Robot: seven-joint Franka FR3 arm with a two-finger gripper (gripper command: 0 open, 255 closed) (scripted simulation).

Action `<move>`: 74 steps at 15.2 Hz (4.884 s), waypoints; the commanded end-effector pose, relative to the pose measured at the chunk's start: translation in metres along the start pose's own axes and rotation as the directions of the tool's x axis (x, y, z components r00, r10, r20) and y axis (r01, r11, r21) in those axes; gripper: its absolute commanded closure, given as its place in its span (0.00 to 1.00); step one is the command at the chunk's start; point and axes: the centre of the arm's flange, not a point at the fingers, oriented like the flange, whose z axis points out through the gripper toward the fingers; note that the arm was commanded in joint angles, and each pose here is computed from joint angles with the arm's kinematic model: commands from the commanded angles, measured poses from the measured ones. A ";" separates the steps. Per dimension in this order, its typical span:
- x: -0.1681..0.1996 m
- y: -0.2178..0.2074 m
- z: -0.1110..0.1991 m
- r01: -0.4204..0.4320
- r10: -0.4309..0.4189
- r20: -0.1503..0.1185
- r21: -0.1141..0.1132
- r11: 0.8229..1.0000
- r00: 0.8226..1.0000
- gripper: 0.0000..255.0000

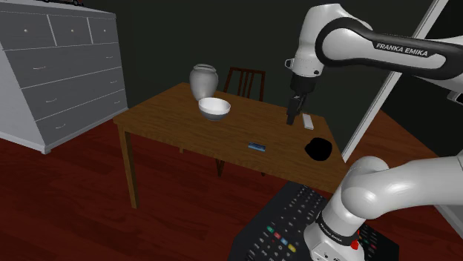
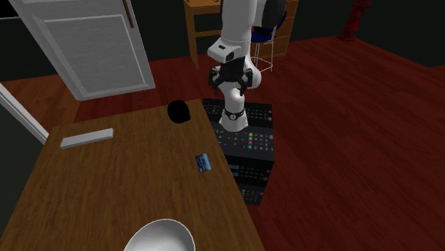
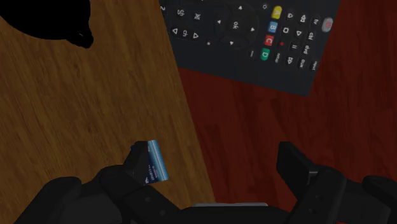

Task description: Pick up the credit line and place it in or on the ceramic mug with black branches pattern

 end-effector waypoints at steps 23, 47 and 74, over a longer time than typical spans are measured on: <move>0.060 0.126 0.239 0.299 -0.208 -0.624 0.043 0.953 0.753 0.00; 0.080 0.119 0.266 0.299 -0.208 -0.624 0.043 0.953 0.753 1.00; 0.070 0.129 0.124 0.299 -0.208 -0.624 0.043 0.953 0.753 1.00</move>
